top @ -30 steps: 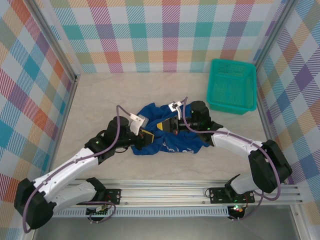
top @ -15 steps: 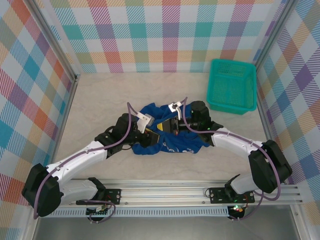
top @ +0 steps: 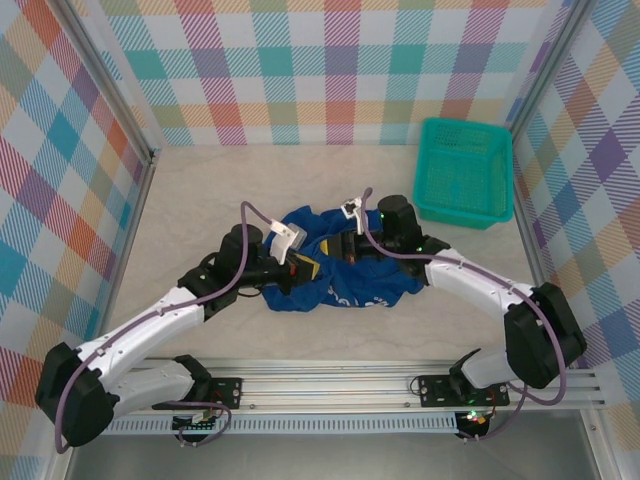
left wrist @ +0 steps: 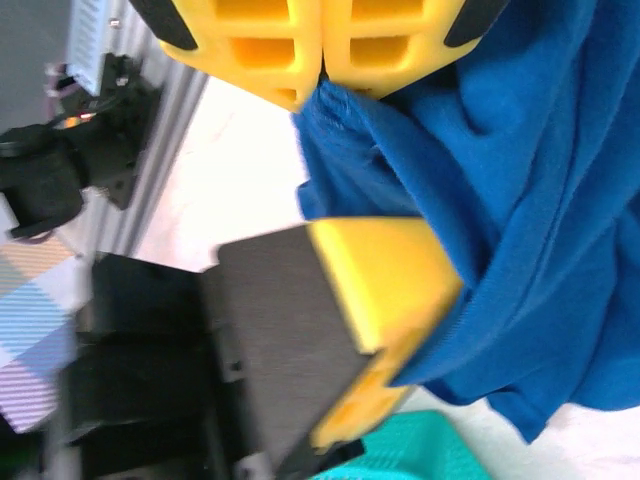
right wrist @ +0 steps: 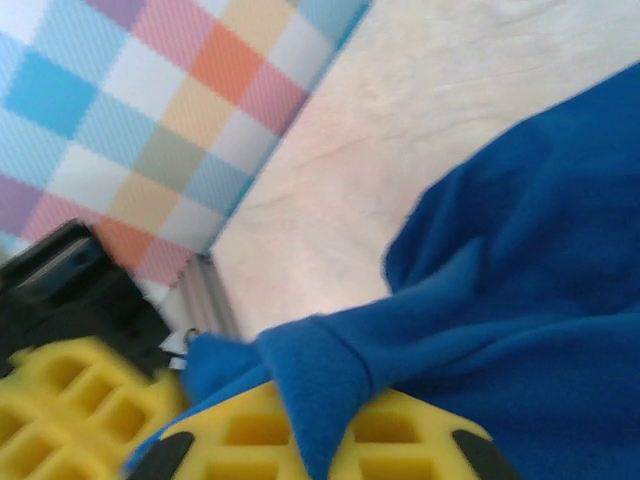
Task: Fold the inside-out t-shirt
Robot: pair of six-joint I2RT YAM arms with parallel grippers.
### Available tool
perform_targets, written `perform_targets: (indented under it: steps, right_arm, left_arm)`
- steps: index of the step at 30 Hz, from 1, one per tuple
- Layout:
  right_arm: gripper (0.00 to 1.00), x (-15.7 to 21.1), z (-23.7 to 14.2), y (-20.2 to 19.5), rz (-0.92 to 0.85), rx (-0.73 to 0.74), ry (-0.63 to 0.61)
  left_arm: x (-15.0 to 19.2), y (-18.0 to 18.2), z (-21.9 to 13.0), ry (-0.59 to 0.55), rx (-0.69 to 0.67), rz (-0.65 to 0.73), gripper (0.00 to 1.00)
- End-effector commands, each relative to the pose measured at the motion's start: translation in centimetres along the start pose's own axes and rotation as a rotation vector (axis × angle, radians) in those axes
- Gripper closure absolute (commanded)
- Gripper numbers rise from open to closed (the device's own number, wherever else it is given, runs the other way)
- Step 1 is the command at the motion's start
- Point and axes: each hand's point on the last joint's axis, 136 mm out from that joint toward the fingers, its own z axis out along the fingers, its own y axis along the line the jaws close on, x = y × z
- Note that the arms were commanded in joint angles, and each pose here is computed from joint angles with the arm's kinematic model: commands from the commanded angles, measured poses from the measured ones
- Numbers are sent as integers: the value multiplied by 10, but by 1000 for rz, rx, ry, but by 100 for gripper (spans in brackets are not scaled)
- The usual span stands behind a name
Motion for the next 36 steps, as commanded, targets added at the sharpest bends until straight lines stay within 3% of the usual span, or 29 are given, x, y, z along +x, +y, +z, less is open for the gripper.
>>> perform_targets:
  steps: [1,4,6,10,13,21,23,27,29,31,36]
  right_arm:
    - [78,-9,-22,-35,-36,309,-10]
    - [63,-4,-40,-43,-110,426,-17]
    - [57,1,-51,-34,-179,413,-47]
    - [49,25,-51,10,-356,225,-70]
    - [48,39,-37,33,-442,143,-51]
    - [47,27,1,39,-414,89,-88]
    - [52,21,6,29,-386,137,-109]
    - [87,24,5,29,-408,117,-117]
    - [99,28,0,31,-413,90,-119]
    - [100,30,-6,32,-408,43,-128]
    - [100,26,-23,34,-339,-88,-201]
  left_arm:
    - [-31,-31,-13,-71,121,-50,100]
    - [-43,1,-11,-120,-58,-235,100]
    - [-42,17,-10,-102,-156,-354,100]
    - [-47,9,-2,-95,-98,-496,100]
    - [-49,6,-1,-68,-100,-518,100]
    - [-55,-12,-1,-40,-25,-502,100]
    - [-57,-15,-1,-53,-4,-498,100]
    - [-60,-15,-7,-76,-12,-473,100]
    - [-60,-10,-10,-85,-36,-462,100]
    - [-59,-4,-15,-100,-68,-450,100]
    - [-43,17,-31,-92,-197,-358,72]
